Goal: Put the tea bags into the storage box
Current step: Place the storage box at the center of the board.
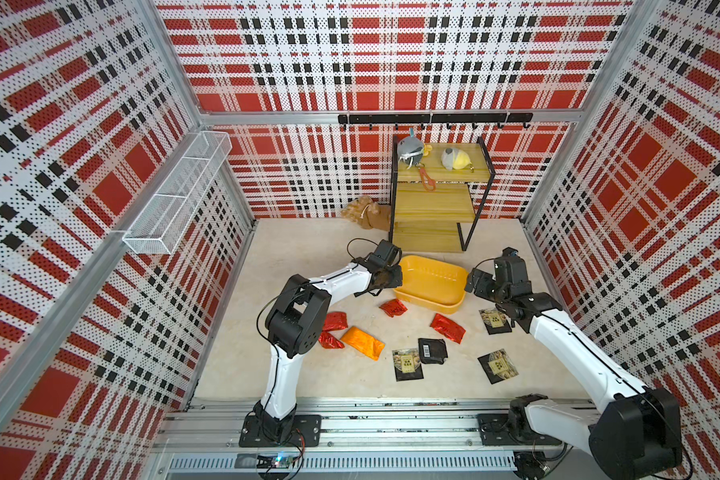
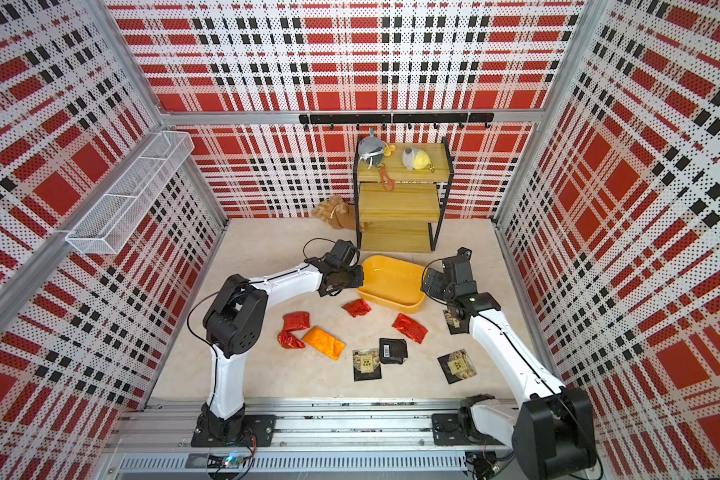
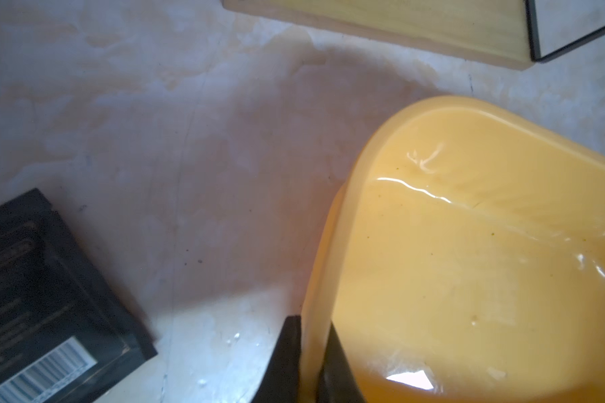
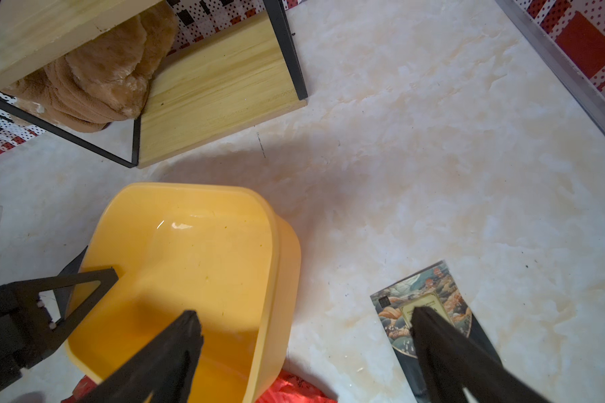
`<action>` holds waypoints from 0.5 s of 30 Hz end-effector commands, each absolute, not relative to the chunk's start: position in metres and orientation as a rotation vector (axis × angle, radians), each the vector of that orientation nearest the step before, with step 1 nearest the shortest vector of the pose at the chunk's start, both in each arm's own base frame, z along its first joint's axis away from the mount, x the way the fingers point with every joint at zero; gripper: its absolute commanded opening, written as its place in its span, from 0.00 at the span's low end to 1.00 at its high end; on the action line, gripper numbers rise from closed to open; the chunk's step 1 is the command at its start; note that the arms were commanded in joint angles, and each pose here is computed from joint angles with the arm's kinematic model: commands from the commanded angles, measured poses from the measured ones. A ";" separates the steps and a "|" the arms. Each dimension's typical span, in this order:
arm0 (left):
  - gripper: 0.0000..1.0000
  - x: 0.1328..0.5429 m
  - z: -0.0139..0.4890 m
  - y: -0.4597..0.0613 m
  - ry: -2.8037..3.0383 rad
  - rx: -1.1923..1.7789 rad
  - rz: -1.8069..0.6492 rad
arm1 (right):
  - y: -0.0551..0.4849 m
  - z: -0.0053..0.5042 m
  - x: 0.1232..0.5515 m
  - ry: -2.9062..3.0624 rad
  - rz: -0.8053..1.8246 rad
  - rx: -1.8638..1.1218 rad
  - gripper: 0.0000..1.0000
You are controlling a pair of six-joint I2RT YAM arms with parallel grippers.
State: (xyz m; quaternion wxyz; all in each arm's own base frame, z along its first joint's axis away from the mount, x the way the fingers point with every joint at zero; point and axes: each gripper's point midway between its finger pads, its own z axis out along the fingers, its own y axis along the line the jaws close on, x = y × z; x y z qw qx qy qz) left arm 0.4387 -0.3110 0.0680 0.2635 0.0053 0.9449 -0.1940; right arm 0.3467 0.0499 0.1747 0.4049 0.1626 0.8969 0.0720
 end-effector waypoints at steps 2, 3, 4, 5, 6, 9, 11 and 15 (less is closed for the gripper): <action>0.00 0.471 0.090 -0.313 2.409 -0.147 -0.532 | 0.048 0.173 0.340 2.271 0.165 0.416 1.00; 0.00 0.473 0.089 -0.311 2.404 -0.162 -0.520 | 0.048 0.173 0.340 2.271 0.160 0.415 1.00; 0.00 0.474 0.090 -0.311 2.397 -0.166 -0.513 | 0.047 0.174 0.340 2.269 0.158 0.412 1.00; 0.00 0.476 0.092 -0.309 2.386 -0.172 -0.490 | 0.047 0.173 0.340 2.271 0.153 0.410 1.00; 0.00 0.476 0.091 -0.309 2.381 -0.171 -0.476 | 0.047 0.174 0.341 2.270 0.149 0.409 1.00; 0.00 0.479 0.088 -0.306 2.381 -0.171 -0.430 | 0.047 0.174 0.342 2.270 0.151 0.408 1.00; 0.00 0.477 0.081 -0.304 2.395 -0.165 -0.396 | 0.048 0.172 0.343 2.272 0.153 0.410 1.00; 0.00 0.474 0.072 -0.303 2.414 -0.157 -0.358 | 0.049 0.170 0.345 2.276 0.159 0.411 1.00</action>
